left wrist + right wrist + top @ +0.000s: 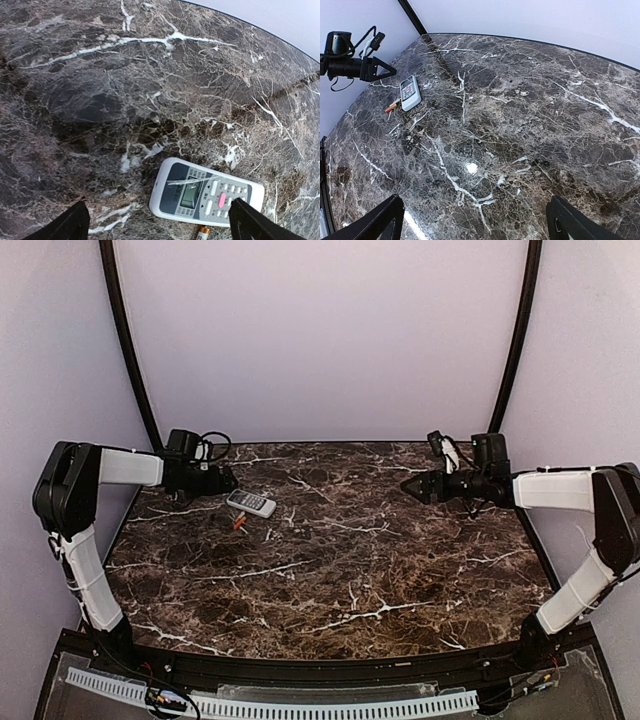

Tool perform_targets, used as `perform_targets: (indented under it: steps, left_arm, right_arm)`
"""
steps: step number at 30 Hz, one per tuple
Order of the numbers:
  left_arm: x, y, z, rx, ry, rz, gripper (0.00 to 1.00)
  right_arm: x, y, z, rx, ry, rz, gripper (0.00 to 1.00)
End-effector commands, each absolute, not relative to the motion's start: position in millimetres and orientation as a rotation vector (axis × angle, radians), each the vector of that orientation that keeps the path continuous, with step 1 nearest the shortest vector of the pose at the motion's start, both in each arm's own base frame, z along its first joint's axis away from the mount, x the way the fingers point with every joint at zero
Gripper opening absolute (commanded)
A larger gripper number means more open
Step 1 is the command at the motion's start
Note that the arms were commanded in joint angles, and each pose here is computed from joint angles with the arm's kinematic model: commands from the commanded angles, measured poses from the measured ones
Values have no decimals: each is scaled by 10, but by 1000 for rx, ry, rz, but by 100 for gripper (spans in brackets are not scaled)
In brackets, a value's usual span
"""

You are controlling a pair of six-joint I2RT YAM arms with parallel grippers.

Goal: Load the batteries into the remote control
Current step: Move the remote control to the center of the board.

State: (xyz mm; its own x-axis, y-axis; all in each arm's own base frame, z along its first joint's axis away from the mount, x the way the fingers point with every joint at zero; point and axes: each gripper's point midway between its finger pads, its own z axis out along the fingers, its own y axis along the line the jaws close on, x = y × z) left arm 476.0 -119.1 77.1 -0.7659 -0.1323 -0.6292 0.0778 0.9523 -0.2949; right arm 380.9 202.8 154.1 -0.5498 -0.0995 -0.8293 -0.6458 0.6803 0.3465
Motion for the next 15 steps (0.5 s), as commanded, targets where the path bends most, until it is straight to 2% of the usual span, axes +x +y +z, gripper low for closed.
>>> perform_targets:
  steps: [1, 15]
  left_arm:
    - [4856, -1325, 763, -11, 2404, -479, 97]
    - [4855, -1744, 424, 71, 2447, -635, 82]
  right_arm:
    - [3819, 2149, 1665, -618, 2015, 847, 99]
    - [3844, 2191, 1657, -626, 2024, 842, 99]
